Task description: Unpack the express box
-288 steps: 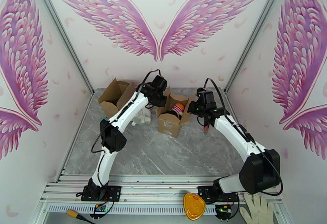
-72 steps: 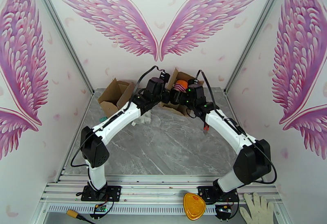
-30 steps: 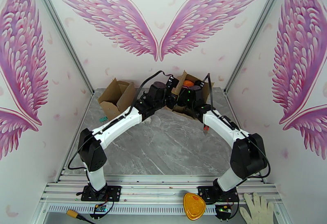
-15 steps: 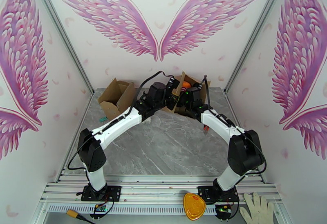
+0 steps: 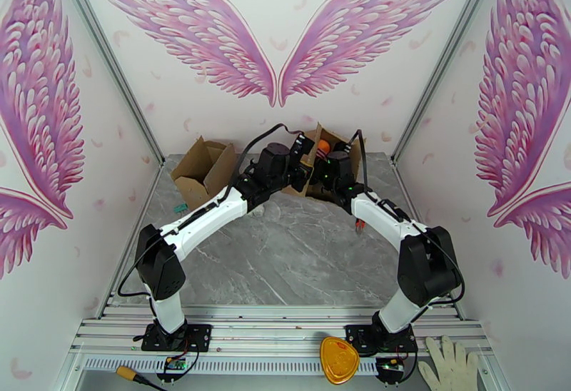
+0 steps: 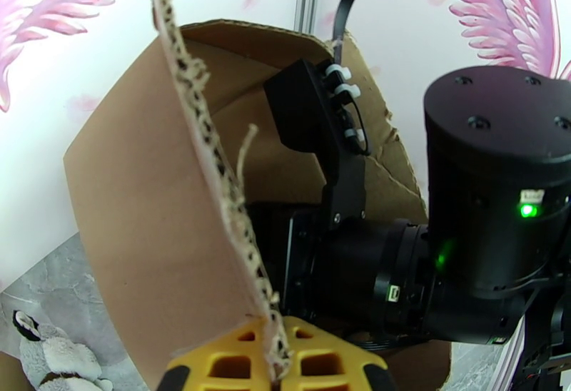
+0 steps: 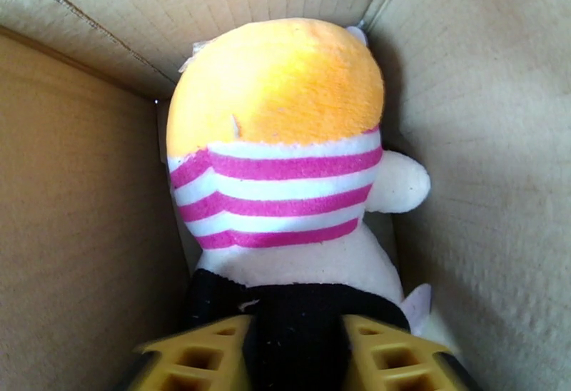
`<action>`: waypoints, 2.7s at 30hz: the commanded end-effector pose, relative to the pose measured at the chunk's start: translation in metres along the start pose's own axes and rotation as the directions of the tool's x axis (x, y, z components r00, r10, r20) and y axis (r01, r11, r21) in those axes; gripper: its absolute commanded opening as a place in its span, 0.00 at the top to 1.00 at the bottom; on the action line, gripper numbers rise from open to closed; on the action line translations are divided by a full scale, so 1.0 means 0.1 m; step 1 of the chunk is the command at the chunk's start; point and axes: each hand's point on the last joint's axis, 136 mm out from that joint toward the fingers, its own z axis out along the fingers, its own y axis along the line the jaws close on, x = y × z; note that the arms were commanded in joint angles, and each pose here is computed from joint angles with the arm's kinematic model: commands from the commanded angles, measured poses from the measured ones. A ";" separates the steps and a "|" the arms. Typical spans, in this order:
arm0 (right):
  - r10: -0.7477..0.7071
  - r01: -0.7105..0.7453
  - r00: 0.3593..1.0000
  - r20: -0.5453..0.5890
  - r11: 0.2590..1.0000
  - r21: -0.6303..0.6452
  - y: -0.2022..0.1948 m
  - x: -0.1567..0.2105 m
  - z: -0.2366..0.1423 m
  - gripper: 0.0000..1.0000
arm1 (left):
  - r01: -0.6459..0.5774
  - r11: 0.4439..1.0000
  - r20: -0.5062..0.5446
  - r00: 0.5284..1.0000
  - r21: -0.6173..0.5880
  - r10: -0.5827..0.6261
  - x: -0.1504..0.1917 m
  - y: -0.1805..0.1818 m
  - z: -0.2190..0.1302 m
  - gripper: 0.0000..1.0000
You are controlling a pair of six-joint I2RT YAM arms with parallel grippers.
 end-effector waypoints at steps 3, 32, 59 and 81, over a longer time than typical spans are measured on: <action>-0.002 -0.001 0.999 -0.043 0.998 -0.063 0.02 0.19 0.10 0.50 | -0.064 0.991 0.131 0.990 0.120 0.048 -0.45 -0.32 -0.23 1.00; -0.050 0.050 0.999 0.000 0.988 -0.145 0.15 0.19 -0.23 1.00 | 0.051 0.998 0.089 0.995 -0.045 -0.047 -0.29 0.19 -0.18 1.00; -0.198 0.243 0.956 0.215 0.948 -0.207 0.60 -0.19 -0.90 1.00 | 0.293 0.939 -0.037 0.952 -0.180 -0.304 0.14 0.78 0.18 1.00; -0.299 0.344 0.882 0.363 0.937 -0.063 0.62 -1.14 -1.94 1.00 | 0.621 0.760 -0.209 0.731 -0.190 -0.649 0.51 1.34 0.47 1.00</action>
